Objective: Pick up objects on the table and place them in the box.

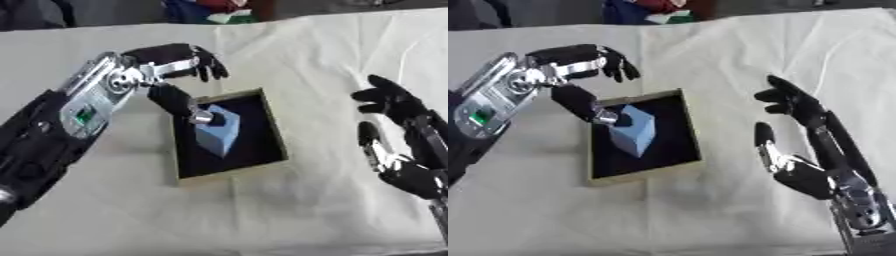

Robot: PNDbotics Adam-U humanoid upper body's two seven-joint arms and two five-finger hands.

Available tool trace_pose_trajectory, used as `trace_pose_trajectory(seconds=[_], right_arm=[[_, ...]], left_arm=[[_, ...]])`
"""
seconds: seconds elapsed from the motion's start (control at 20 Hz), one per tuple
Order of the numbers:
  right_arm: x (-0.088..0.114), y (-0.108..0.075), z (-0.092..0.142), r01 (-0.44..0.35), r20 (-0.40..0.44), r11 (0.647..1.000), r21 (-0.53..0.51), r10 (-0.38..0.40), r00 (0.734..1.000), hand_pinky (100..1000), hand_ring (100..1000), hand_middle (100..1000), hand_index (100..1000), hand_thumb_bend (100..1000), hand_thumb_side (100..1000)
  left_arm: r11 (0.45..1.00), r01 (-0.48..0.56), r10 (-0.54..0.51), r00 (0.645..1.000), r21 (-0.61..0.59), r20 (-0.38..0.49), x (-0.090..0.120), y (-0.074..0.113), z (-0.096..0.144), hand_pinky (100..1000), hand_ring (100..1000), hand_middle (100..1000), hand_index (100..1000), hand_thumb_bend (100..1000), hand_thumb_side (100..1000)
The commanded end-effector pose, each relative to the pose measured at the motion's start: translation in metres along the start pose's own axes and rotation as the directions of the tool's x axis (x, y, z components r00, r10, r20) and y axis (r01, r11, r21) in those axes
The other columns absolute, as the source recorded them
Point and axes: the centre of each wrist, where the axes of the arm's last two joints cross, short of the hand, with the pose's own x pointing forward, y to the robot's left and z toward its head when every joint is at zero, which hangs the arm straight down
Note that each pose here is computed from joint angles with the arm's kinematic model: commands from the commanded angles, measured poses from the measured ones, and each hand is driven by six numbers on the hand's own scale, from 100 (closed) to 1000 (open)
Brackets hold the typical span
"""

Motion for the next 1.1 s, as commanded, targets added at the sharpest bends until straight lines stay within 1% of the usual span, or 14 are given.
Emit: trace_pose_trajectory(seconds=[0.05, 0.2, 0.3, 0.45, 0.55, 0.8, 0.95, 1.1], right_arm=[[0.001, -0.006, 0.000, -0.007, 0.001, 1.000, -0.030, 0.007, 1.000, 760, 830, 753, 966, 100, 557], [0.002, -0.007, 0.000, -0.006, -0.003, 0.999, -0.046, 0.006, 1.000, 760, 830, 754, 966, 100, 556], [0.002, -0.007, 0.000, -0.006, -0.006, 0.998, -0.055, 0.006, 1.000, 758, 829, 753, 966, 100, 555], [0.001, -0.008, 0.001, -0.005, -0.011, 0.998, -0.070, 0.004, 1.000, 753, 823, 747, 963, 100, 553], [0.001, -0.008, 0.001, -0.003, -0.017, 0.997, -0.081, 0.002, 1.000, 748, 817, 742, 960, 100, 554], [0.001, -0.007, 0.001, 0.004, -0.022, 0.995, -0.101, -0.006, 1.000, 741, 809, 733, 958, 100, 561], [0.001, -0.007, 0.001, 0.008, -0.027, 0.994, -0.111, -0.011, 1.000, 737, 805, 728, 955, 100, 561], [0.001, -0.007, 0.001, 0.014, -0.028, 0.993, -0.117, -0.018, 0.999, 736, 804, 726, 955, 100, 565]], left_arm=[[0.988, -0.001, 0.002, 1.000, 0.155, -0.006, 0.003, 0.027, 0.026, 746, 721, 724, 841, 581, 652], [0.965, -0.056, 0.063, 0.998, 0.258, -0.020, 0.003, 0.027, 0.045, 734, 715, 714, 832, 582, 660], [0.938, -0.108, 0.120, 0.993, 0.328, -0.019, 0.005, 0.024, 0.055, 725, 712, 707, 826, 582, 659], [0.886, -0.181, 0.212, 0.977, 0.427, -0.027, 0.004, 0.017, 0.071, 713, 706, 697, 817, 584, 652], [0.840, -0.232, 0.280, 0.960, 0.490, -0.024, 0.001, 0.010, 0.082, 706, 702, 690, 809, 580, 655], [0.722, -0.340, 0.422, 0.906, 0.602, 0.004, -0.013, -0.015, 0.101, 696, 699, 682, 798, 566, 650], [0.662, -0.399, 0.490, 0.871, 0.634, 0.037, -0.019, -0.033, 0.102, 699, 705, 689, 801, 558, 656], [0.619, -0.437, 0.534, 0.843, 0.652, 0.058, -0.023, -0.050, 0.098, 697, 704, 687, 801, 553, 658]])
